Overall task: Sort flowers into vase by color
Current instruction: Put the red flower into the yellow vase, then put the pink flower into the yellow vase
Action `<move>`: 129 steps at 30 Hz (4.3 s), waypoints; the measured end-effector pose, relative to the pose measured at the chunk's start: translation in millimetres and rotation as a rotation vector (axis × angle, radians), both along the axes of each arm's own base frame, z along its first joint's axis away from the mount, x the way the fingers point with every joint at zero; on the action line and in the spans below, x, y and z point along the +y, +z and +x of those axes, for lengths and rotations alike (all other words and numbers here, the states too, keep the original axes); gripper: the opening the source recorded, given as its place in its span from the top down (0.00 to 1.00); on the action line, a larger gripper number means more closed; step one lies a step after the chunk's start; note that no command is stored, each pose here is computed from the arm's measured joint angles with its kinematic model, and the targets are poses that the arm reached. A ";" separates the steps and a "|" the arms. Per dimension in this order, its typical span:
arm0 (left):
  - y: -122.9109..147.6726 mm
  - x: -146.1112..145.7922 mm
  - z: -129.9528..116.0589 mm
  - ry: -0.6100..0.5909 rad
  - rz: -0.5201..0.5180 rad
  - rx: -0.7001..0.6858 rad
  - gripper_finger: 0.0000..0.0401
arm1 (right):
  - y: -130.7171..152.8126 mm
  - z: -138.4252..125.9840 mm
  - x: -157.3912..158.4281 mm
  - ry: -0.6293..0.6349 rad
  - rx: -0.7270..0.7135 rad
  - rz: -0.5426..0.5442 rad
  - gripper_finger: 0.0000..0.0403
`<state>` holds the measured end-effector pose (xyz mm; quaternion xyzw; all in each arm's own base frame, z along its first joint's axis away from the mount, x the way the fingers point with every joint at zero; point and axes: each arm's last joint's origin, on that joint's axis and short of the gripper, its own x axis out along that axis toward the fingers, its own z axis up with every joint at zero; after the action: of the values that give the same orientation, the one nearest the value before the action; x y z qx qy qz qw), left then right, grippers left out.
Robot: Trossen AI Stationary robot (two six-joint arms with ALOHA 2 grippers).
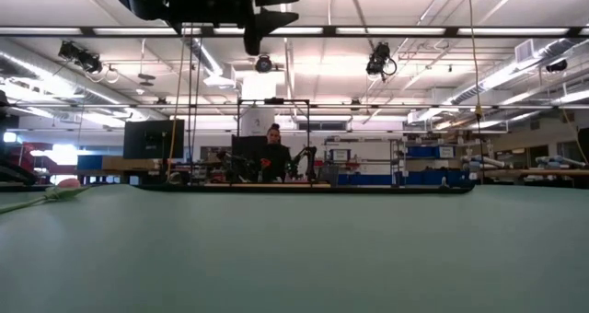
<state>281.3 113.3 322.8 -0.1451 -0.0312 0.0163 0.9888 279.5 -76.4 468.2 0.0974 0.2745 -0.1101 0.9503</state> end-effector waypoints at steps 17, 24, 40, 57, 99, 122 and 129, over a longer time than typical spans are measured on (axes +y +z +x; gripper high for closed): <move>-9.4 1.6 0.0 0.089 -0.144 0.083 0.55 | -60.6 -173.2 73.9 0.088 -0.247 0.161 0.97; -13.5 -16.9 7.1 0.085 -0.175 0.123 0.55 | -89.9 -212.3 86.4 0.255 -0.281 0.327 0.97; -6.8 -96.5 23.3 -0.002 -0.036 0.068 0.55 | -101.9 -213.1 101.9 0.533 -0.284 0.458 0.97; -5.9 -108.0 22.2 0.028 -0.040 0.071 0.55 | -105.0 -185.8 130.2 0.638 -0.279 0.372 0.97; -6.8 -100.1 22.0 0.054 -0.022 0.082 0.55 | -128.4 -174.5 157.1 0.786 -0.097 0.400 0.63; -45.1 -73.7 10.6 0.208 -0.363 0.450 0.55 | -94.3 -199.4 136.9 0.668 -0.374 0.734 0.49; -73.0 -56.9 -13.1 0.582 -0.704 0.672 0.55 | -94.4 -191.4 123.3 0.289 -0.526 0.529 0.49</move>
<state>268.1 56.3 249.8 -0.4384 0.2541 0.3427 0.7911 88.1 46.9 373.8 0.3238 0.0517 0.1278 0.9360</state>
